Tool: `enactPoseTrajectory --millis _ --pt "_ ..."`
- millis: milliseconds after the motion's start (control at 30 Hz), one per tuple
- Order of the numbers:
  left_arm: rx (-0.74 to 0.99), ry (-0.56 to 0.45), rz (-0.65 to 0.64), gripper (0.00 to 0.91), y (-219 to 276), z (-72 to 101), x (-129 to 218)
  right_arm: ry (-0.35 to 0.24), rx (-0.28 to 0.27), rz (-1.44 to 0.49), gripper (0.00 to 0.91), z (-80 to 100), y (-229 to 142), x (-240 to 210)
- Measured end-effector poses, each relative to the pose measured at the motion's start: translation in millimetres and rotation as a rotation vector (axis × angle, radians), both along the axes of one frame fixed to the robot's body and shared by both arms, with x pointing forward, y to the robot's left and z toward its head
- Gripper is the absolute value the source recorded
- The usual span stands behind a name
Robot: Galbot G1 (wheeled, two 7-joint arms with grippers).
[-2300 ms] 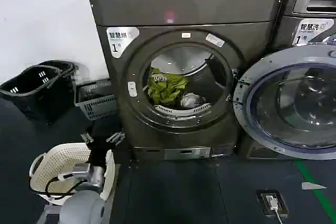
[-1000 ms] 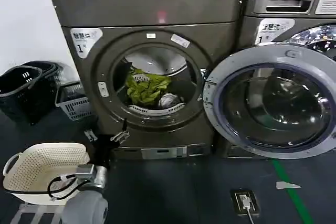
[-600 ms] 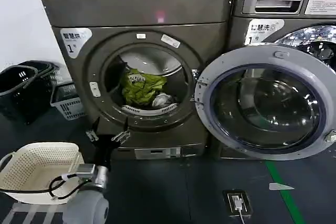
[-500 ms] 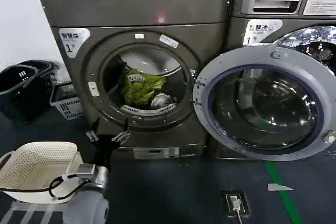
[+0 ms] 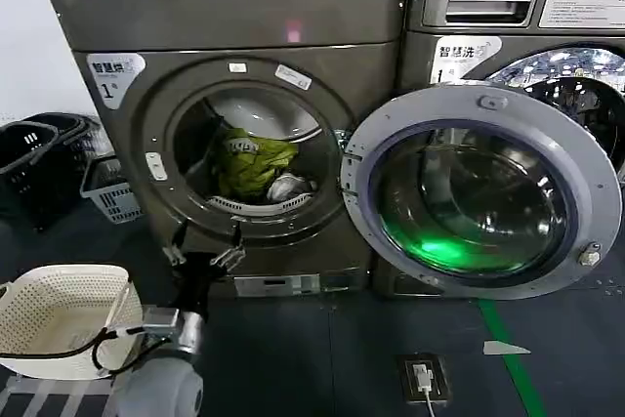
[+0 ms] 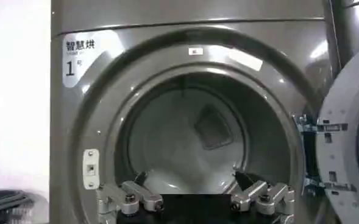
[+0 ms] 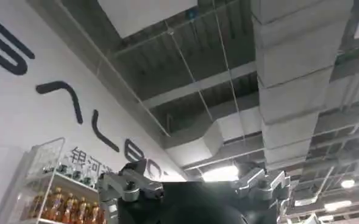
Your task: Grasp the clothes from the dryer.
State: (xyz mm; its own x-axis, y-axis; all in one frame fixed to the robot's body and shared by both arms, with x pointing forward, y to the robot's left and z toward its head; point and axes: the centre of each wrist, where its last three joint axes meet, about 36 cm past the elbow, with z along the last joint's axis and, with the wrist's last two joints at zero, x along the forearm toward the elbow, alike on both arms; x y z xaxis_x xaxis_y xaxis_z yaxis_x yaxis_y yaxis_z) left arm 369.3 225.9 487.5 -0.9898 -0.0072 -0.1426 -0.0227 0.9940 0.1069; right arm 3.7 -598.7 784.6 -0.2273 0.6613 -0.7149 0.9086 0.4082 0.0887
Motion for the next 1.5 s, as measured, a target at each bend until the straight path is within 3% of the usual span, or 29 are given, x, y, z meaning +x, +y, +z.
enactPoseTrajectory --millis 767,1500 --pt "-0.005 -0.027 -0.030 0.907 -1 3.2 5 0.000 -0.061 0.016 0.907 10.2 12 -8" --pt "-0.003 -0.026 -0.034 0.907 0 2.6 2 0.003 -0.077 0.015 0.907 10.4 15 -12"
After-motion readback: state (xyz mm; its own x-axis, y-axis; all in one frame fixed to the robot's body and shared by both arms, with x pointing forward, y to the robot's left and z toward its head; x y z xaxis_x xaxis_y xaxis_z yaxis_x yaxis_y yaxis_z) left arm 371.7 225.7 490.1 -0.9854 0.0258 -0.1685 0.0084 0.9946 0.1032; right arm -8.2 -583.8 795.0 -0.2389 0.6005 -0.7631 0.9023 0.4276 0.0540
